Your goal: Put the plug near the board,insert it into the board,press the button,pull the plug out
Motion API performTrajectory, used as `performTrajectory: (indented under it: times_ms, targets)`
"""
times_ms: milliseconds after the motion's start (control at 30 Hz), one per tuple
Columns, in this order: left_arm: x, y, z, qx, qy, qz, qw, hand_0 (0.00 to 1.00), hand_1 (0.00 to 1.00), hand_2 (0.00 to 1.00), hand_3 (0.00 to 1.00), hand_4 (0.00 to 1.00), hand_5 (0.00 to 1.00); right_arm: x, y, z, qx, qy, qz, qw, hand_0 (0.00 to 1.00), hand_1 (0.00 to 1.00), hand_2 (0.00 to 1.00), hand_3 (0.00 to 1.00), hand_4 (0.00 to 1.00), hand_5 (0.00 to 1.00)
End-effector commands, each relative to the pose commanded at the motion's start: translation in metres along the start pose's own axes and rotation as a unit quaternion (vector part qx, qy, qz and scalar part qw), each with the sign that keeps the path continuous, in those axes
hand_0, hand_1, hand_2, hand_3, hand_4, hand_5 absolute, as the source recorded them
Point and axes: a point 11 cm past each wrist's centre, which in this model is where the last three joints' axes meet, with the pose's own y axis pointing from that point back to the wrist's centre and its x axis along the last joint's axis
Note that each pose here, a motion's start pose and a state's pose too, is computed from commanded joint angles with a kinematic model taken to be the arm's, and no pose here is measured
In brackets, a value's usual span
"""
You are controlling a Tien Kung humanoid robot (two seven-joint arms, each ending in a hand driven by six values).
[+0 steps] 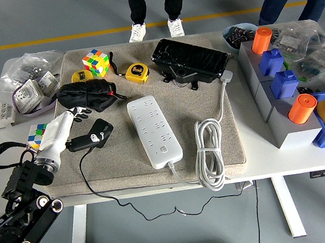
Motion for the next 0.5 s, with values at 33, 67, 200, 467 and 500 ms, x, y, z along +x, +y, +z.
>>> performTrajectory:
  times_ms: [33,67,200,467,500]
  targets:
    - [-0.001,0.0,0.0,0.001,-0.002,-0.001,1.0,0.698,0.696,0.717,0.742,0.998,0.563,0.0,0.0,0.0,0.0,0.0,0.0,1.0,0.609,0.633,0.589,0.54,0.735,0.283]
    - [-0.003,-0.001,0.0,0.003,-0.003,-0.002,1.0,0.692,0.694,0.719,0.738,0.998,0.585,0.0,0.0,-0.001,0.001,0.0,0.0,1.0,0.609,0.634,0.589,0.54,0.735,0.281]
    - [-0.008,-0.002,0.001,0.004,-0.007,-0.006,1.0,0.692,0.694,0.719,0.738,0.998,0.585,0.001,0.0,-0.001,0.002,0.0,0.001,1.0,0.609,0.634,0.589,0.54,0.735,0.281]
    - [-0.017,-0.003,-0.001,0.011,-0.008,-0.014,1.0,0.594,0.678,0.715,0.735,0.998,0.579,0.001,0.0,0.0,0.001,0.001,0.001,1.0,0.61,0.633,0.589,0.54,0.735,0.28]
    - [-0.017,-0.003,-0.001,0.009,-0.008,-0.013,1.0,0.533,0.636,0.663,0.725,0.998,0.568,0.001,0.0,-0.001,0.002,0.001,0.001,1.0,0.61,0.632,0.589,0.54,0.735,0.278]
